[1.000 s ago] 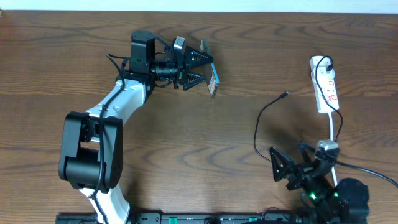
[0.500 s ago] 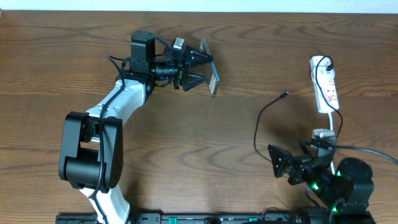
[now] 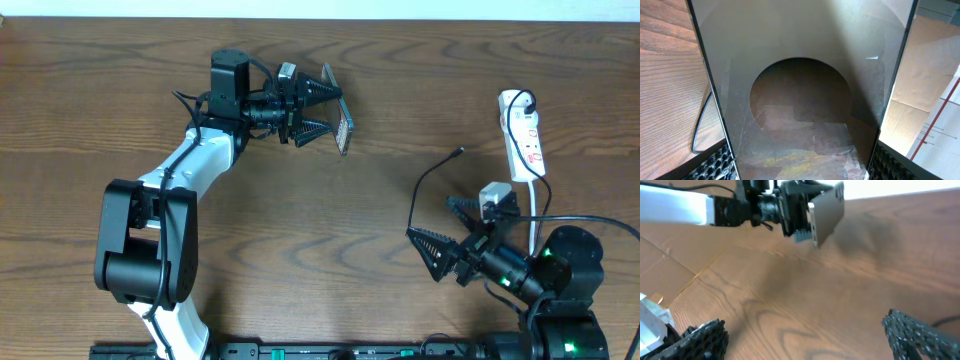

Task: Plug charger to phone and switch on socket
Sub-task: 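Grasp the black charger cable connector with the right gripper, then carry the connector with the right gripper toward the phone's bottom port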

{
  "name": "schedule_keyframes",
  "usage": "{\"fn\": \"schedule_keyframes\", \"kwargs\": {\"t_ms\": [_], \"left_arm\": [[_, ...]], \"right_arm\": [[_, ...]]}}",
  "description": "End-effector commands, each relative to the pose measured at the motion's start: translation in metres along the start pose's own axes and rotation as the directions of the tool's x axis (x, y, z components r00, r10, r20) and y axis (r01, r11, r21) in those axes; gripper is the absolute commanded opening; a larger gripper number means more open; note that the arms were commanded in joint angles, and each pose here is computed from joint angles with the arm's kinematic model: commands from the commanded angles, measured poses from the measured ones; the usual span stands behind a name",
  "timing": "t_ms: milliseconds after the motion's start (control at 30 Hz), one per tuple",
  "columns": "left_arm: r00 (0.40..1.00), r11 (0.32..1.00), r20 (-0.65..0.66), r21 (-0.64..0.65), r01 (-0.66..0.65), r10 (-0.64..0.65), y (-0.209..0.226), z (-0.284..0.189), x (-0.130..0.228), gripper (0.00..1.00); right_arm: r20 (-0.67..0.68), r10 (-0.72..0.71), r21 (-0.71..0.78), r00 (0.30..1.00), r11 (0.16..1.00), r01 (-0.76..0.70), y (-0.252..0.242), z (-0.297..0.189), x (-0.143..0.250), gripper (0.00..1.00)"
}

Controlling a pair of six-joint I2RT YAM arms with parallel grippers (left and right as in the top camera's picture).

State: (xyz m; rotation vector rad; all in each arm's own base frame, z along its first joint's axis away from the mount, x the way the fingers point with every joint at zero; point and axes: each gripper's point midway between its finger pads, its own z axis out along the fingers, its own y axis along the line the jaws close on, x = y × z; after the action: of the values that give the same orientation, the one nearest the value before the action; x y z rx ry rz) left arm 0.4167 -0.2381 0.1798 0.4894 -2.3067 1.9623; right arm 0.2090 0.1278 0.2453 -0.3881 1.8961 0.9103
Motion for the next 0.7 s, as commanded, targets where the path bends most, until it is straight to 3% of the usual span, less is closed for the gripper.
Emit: {"fn": "schedule_keyframes", "kwargs": {"t_ms": [0, 300, 667], "left_arm": [[0.999, 0.999, -0.010, 0.028, -0.046, 0.047, -0.023, -0.004, 0.003, 0.54], [0.999, 0.999, -0.007, 0.027, -0.046, 0.047, -0.023, -0.004, 0.003, 0.54], [0.999, 0.999, -0.007, 0.027, -0.046, 0.046, -0.023, -0.004, 0.003, 0.54]], "right_arm": [[0.013, -0.030, -0.047, 0.999, 0.998, 0.031, 0.008, 0.003, -0.011, 0.99], [0.015, -0.009, -0.084, 1.000, 0.996, 0.010, 0.002, 0.037, -0.025, 0.99], [-0.073, -0.047, 0.117, 0.996, 0.992, 0.055, 0.003, 0.087, -0.029, 0.99]]}}
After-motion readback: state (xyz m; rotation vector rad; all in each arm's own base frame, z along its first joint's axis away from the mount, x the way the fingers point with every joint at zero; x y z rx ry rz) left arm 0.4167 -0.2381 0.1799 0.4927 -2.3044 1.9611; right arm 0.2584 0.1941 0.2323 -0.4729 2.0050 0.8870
